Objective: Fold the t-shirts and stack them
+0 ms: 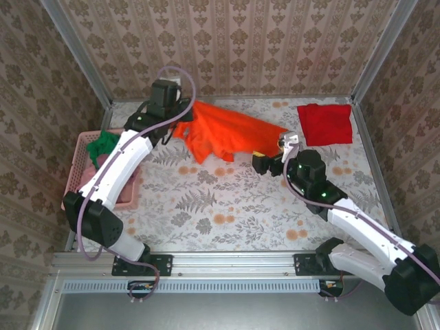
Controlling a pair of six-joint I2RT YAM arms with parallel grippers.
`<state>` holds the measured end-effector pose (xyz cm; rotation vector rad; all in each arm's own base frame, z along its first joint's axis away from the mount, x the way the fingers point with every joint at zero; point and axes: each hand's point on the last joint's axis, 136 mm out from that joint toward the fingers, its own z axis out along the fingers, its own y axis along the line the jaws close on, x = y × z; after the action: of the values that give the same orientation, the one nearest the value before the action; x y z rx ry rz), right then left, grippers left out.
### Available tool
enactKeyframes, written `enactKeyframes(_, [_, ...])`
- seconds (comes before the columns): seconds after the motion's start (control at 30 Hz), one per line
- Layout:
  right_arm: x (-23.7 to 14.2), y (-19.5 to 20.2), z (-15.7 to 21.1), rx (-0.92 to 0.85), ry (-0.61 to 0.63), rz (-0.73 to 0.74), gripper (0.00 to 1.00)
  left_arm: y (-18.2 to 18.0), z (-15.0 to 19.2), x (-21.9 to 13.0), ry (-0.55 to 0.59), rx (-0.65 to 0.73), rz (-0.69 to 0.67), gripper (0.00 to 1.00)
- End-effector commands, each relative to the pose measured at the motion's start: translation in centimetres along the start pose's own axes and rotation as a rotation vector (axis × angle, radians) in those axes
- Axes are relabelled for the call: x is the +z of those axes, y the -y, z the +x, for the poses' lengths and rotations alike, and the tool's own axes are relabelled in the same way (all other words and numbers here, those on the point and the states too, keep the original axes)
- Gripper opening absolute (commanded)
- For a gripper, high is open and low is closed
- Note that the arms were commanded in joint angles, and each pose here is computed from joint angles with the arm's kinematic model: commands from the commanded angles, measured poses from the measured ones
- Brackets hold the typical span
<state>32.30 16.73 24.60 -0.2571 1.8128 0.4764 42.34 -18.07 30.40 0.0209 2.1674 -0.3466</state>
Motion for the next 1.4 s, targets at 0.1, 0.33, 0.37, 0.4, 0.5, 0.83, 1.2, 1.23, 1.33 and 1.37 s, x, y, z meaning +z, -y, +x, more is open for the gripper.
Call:
enactKeyframes(0.1, [3.1,1.8,3.0,0.080,-0.144,0.087,1.00,-5.7,2.3,1.3,-0.033,-0.185,-0.060,0.00])
enactKeyframes(0.33, [7.8,3.3,10.7,0.103,-0.402,0.148,0.91,-8.4,5.3,2.0,-0.081,-0.240,-0.101,0.00])
enactKeyframes(0.37, [8.4,3.2,11.7,0.116,-0.430,0.140,0.89,-8.7,5.6,2.0,-0.086,-0.244,-0.110,0.00])
enactKeyframes(0.4, [9.0,3.1,12.7,0.133,-0.460,0.134,0.86,-9.1,5.9,2.1,-0.092,-0.247,-0.120,0.00])
enactKeyframes(0.5, [10.6,2.5,14.7,0.186,-0.520,0.105,0.70,-9.9,6.4,2.2,-0.102,-0.262,-0.134,0.00])
enactKeyframes(0.83, [13.5,0.9,17.4,0.291,-0.613,0.039,0.10,-10.6,7.0,2.3,-0.116,-0.286,-0.134,0.00])
enactKeyframes(1.2, [8.5,0.6,0.2,0.134,-0.238,0.044,0.00,-9.7,2.5,-0.4,0.007,-0.280,-0.088,0.00])
enactKeyframes(1.23, [7.1,0.5,-2.1,0.118,-0.180,0.045,0.00,-9.4,1.8,-0.7,0.023,-0.275,-0.076,0.00])
enactKeyframes(1.33, [3.8,1.0,-7.3,0.091,-0.055,0.067,0.00,-8.3,0.2,-0.9,0.046,-0.267,-0.031,0.00])
enactKeyframes(1.37, [2.7,1.2,-8.8,0.085,-0.025,0.072,0.00,-7.8,-0.2,-0.7,0.045,-0.265,-0.015,0.00])
